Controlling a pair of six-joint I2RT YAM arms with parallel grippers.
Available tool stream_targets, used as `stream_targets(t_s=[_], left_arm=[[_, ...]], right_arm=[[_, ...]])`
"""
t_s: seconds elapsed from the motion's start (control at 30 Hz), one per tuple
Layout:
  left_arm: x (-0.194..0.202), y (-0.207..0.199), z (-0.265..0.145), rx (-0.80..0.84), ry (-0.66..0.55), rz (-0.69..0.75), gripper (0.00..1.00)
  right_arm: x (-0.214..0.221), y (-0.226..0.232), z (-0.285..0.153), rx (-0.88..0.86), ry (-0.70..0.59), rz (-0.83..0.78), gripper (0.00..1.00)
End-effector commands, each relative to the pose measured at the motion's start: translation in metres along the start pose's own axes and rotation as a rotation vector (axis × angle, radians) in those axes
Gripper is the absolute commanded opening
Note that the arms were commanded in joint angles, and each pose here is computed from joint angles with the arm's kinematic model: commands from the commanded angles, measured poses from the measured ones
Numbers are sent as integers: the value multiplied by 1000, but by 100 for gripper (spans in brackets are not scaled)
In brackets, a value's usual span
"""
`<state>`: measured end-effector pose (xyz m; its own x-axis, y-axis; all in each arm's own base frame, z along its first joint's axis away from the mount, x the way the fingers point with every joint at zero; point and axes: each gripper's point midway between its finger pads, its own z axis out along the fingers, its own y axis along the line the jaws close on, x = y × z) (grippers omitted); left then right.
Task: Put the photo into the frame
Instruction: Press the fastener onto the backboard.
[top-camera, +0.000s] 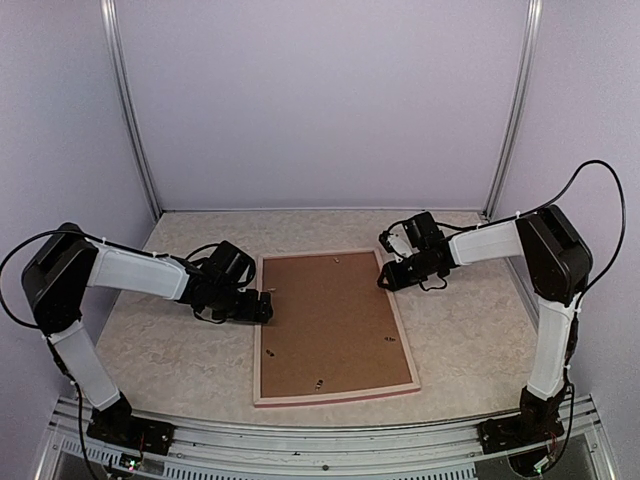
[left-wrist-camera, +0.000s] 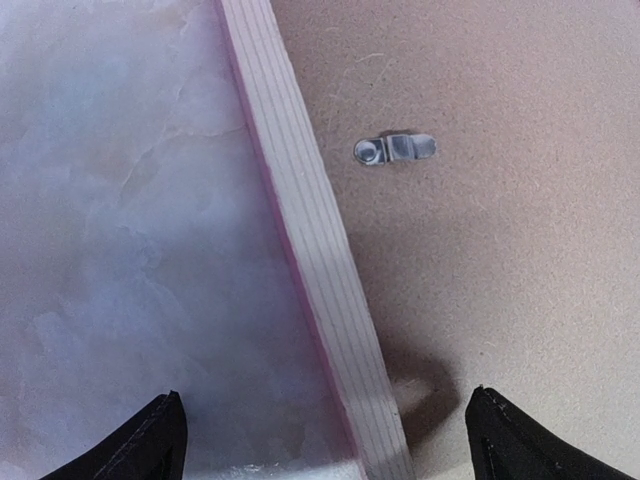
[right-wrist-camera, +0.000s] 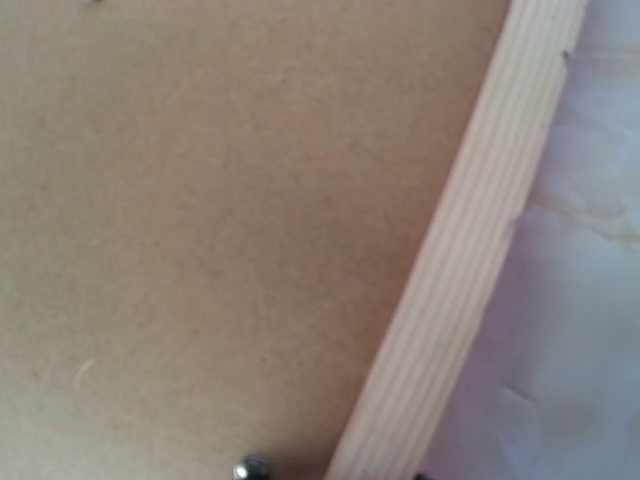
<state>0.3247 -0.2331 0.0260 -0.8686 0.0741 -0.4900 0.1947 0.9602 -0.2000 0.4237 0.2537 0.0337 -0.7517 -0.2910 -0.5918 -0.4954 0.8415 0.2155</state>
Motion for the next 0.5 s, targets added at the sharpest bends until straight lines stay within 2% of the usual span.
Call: stream_targets(t_s=[0.0,0.3,0.47], left_arm=[[2,-4,4,3,13,12,96],[8,-6,9,14,18,1,96],[10,-4,10,-15,2,-14,84]], right_arm=[[15,-8,13,20,41,-4,30],[38,-10,20,17,76,38,26],[54,-10,19,11,91,103,32]])
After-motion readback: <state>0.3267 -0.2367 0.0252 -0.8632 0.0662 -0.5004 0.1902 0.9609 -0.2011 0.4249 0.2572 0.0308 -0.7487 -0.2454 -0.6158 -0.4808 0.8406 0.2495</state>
